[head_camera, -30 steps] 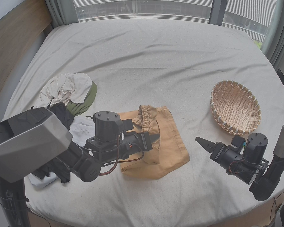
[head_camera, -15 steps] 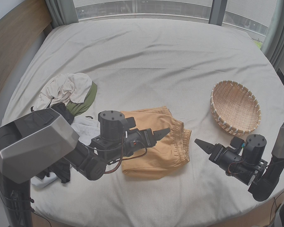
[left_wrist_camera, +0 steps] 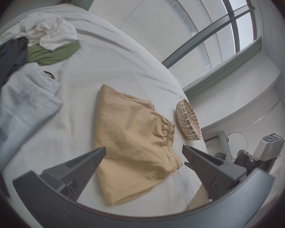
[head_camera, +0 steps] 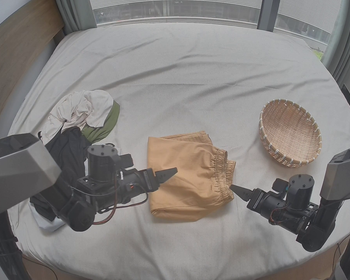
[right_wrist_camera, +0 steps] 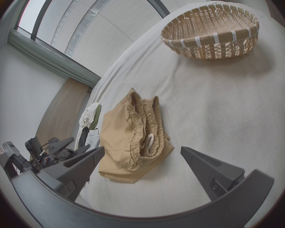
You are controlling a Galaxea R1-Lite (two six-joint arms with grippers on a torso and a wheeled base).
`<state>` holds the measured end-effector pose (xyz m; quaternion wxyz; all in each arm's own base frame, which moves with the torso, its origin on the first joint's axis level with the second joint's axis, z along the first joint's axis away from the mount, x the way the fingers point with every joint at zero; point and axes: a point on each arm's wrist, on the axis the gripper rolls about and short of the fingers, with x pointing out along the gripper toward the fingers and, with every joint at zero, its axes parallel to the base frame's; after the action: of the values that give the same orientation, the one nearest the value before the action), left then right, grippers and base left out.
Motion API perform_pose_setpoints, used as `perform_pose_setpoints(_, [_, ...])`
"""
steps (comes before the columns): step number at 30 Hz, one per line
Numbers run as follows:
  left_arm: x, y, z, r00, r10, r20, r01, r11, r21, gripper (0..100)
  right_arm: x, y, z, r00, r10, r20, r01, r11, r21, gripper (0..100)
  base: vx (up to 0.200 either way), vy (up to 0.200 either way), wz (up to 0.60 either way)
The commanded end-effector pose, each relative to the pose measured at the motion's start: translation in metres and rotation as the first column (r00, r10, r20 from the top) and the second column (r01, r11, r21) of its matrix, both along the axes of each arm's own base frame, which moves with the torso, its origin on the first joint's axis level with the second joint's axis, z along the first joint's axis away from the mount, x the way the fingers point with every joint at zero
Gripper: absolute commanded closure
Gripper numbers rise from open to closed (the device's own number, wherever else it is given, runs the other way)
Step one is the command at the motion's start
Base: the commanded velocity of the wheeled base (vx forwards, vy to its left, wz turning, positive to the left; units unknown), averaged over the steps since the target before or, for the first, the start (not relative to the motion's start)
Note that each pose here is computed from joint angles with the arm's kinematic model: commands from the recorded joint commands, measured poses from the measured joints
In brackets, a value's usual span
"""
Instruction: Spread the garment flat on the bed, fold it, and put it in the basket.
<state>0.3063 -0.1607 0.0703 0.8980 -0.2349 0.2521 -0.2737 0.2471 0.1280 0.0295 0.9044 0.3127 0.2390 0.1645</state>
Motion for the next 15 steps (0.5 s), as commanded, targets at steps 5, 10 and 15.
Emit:
perform_pose_setpoints(5, [-0.036, 0.053, 0.020, 0.998, 0.065, 0.027, -0.064, 0.998, -0.029, 0, 0.013, 0.010, -0.025, 0.999, 0.010, -0.042, -0.011, 1.000, -0.022, 0, 0.000, 0.000, 0.00])
perform_pose_setpoints(10, [-0.045, 0.065, 0.013, 0.995, 0.096, 0.033, -0.094, 0.995, -0.032, 0, 0.024, 0.016, -0.030, 0.999, 0.005, -0.033, -0.004, 1.000, 0.002, 0, 0.000, 0.000, 0.00])
perform_pose_setpoints(15, [-0.048, 0.072, 0.011, 0.993, 0.114, 0.043, -0.112, 0.993, -0.037, 0, 0.027, 0.022, -0.033, 0.999, 0.011, -0.039, -0.011, 1.000, 0.017, 0, 0.000, 0.000, 0.00])
